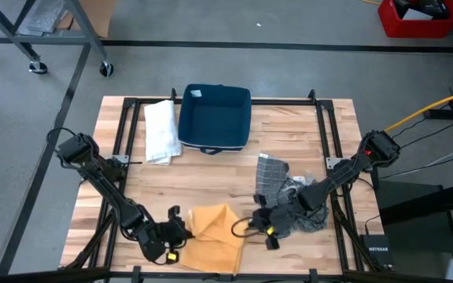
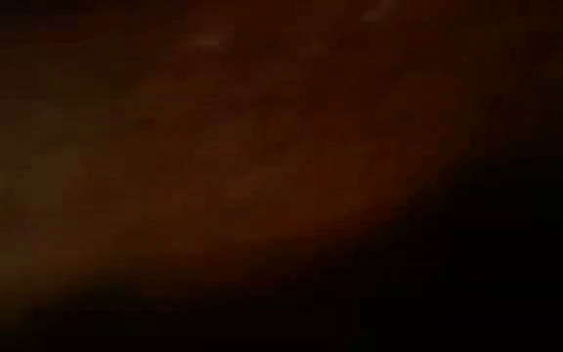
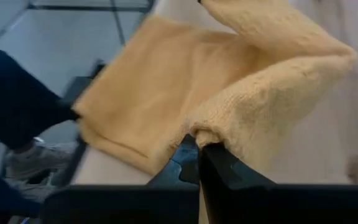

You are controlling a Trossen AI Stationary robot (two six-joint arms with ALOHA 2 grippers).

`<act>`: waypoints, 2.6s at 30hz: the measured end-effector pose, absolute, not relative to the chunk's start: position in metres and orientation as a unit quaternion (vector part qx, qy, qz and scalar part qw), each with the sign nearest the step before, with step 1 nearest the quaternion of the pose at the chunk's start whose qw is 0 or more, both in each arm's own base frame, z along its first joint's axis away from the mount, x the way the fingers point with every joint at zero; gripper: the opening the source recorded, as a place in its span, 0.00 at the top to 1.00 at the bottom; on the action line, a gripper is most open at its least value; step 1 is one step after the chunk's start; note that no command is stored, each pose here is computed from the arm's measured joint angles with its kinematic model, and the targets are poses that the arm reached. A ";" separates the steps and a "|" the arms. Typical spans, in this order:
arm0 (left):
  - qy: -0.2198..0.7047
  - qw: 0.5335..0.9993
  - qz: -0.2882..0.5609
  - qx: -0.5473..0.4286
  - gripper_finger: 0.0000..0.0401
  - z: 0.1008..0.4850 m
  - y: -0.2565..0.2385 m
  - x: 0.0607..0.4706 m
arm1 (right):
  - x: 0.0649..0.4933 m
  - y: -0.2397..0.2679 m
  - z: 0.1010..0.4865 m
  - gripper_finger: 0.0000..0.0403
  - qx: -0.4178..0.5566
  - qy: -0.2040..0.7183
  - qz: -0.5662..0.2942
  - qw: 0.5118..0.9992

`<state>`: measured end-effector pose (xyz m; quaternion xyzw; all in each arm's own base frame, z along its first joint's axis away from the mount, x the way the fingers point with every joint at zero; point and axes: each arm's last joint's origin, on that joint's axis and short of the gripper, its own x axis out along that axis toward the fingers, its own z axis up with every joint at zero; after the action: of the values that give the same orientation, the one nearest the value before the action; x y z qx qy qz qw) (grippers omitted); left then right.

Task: Fold towel
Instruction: Fold the yellow towel

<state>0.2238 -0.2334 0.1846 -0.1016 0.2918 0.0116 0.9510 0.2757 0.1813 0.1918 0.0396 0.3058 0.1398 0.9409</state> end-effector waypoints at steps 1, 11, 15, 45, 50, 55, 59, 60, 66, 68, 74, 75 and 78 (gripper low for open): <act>0.290 0.952 0.005 -0.100 1.00 0.187 -0.238 0.224 | 0.274 0.186 0.193 1.00 0.041 0.300 0.148 0.941; 0.332 0.936 -0.061 -0.101 1.00 0.175 -0.275 0.213 | 0.254 0.216 0.196 1.00 0.056 0.284 0.187 0.939; 0.364 0.920 -0.063 -0.129 1.00 0.159 -0.284 0.207 | 0.248 0.229 0.186 1.00 0.069 0.298 0.196 0.932; 0.437 0.827 0.073 -0.347 0.77 0.135 -0.285 0.178 | 0.260 0.247 0.120 0.73 0.127 0.367 0.210 0.897; 0.419 0.807 0.092 -0.405 0.81 0.136 -0.289 0.175 | 0.263 0.238 0.133 0.69 0.190 0.383 0.194 0.883; 0.332 0.837 0.074 -0.429 0.92 0.152 -0.297 0.169 | 0.260 0.228 0.157 0.69 0.181 0.382 0.202 0.884; 0.309 0.839 0.065 -0.443 0.98 0.161 -0.299 0.167 | 0.254 0.222 0.171 0.69 0.162 0.381 0.187 0.891; 0.305 0.838 0.065 -0.447 0.99 0.164 -0.300 0.169 | 0.252 0.220 0.173 0.69 0.159 0.382 0.182 0.892; 0.268 0.851 0.063 -0.447 0.99 0.179 -0.294 0.200 | 0.256 0.221 0.186 0.69 0.178 0.324 0.171 0.913; 0.246 0.869 0.043 -0.427 1.00 0.186 -0.291 0.214 | 0.259 0.223 0.189 0.69 0.190 0.302 0.180 0.917; 0.232 0.899 0.043 -0.369 0.99 0.189 -0.268 0.247 | 0.262 0.221 0.190 0.69 0.182 0.287 0.176 0.924; 0.241 0.897 0.040 -0.369 0.99 0.188 -0.265 0.252 | 0.263 0.220 0.190 0.69 0.182 0.287 0.173 0.924; 0.279 0.882 0.028 -0.378 1.00 0.178 -0.258 0.263 | 0.264 0.218 0.190 0.69 0.184 0.288 0.173 0.924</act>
<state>0.2633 -0.2584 0.1784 -0.3780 0.2790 0.0277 0.8823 0.2644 0.2178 0.1904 0.1841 0.2882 0.1732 0.9236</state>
